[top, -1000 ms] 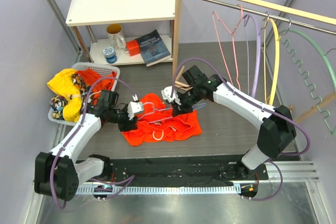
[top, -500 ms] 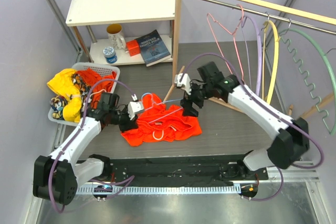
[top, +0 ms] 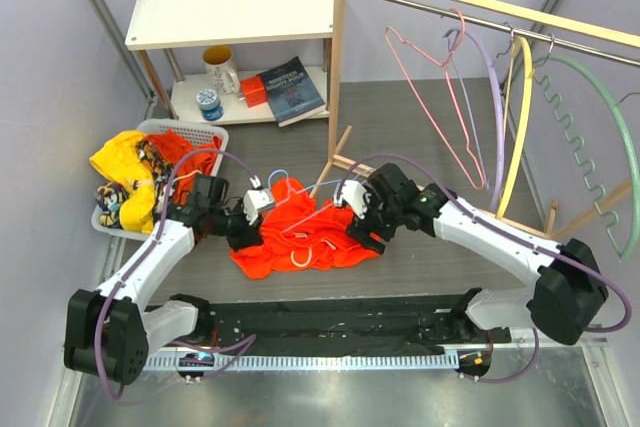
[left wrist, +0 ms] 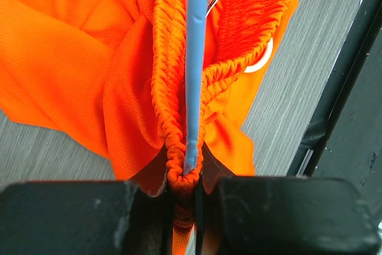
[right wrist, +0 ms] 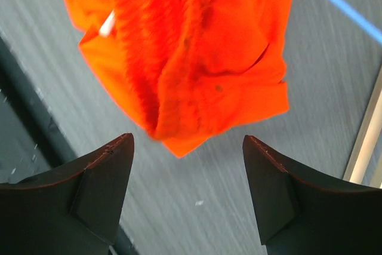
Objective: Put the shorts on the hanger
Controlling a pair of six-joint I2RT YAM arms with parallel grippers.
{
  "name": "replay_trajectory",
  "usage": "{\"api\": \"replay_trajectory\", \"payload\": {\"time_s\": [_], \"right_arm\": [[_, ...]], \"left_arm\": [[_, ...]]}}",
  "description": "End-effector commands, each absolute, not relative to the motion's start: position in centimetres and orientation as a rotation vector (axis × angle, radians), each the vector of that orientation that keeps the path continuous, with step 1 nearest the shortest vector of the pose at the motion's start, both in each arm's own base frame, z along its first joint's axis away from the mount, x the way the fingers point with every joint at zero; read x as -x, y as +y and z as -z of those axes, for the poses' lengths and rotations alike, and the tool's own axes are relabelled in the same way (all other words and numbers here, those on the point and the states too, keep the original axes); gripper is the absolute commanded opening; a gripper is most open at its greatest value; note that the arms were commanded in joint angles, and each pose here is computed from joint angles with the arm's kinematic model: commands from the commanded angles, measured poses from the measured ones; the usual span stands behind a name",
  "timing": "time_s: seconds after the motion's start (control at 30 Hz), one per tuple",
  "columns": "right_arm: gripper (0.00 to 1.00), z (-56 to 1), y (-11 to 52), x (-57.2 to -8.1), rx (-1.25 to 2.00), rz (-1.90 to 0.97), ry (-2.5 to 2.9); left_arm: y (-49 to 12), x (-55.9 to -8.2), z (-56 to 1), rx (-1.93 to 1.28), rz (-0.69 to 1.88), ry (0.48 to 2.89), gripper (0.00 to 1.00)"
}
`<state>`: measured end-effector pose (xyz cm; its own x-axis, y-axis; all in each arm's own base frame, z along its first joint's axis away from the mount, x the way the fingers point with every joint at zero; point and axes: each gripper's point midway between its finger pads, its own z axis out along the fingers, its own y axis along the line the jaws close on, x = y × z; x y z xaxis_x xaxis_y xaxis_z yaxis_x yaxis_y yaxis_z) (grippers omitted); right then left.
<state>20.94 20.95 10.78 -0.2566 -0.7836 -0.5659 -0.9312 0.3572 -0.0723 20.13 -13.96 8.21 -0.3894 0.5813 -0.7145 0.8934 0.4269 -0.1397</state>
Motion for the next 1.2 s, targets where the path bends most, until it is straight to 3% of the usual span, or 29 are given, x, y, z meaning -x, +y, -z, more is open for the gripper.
{"api": "replay_trajectory", "payload": {"time_s": [0.0, 0.27, 0.43, 0.47, 0.73, 1.17], "right_arm": [[0.78, -12.1, 23.3, -25.0, 1.344, -0.309, 2.038], [0.72, -9.5, 24.1, -25.7, 1.31, -0.315, 2.085], [0.19, -8.9, 22.5, -27.1, 1.282, -0.187, 2.132], [0.02, -8.9, 22.1, -27.1, 1.272, -0.192, 2.153], [0.01, -9.2, 16.0, -28.7, 1.017, -0.216, 2.323], [0.01, -11.1, 13.1, -32.3, 0.834, -0.301, 2.392]], "left_arm": [[-13.9, -21.1, -9.5, -1.237, 0.67, 2.079, 0.0], [-13.6, -20.5, -9.3, -1.24, 0.672, 2.109, 0.0], [-13.3, -20.2, -9.4, -1.238, 0.678, 2.129, 0.0], [-13.1, -19.8, -9.2, -1.228, 0.701, 2.164, 0.0], [-10.8, -18.7, -10.5, -1.308, 0.735, 2.137, 0.0], [-7.4, -14.8, -8.7, -1.611, 0.658, 2.171, 0.0]]}}
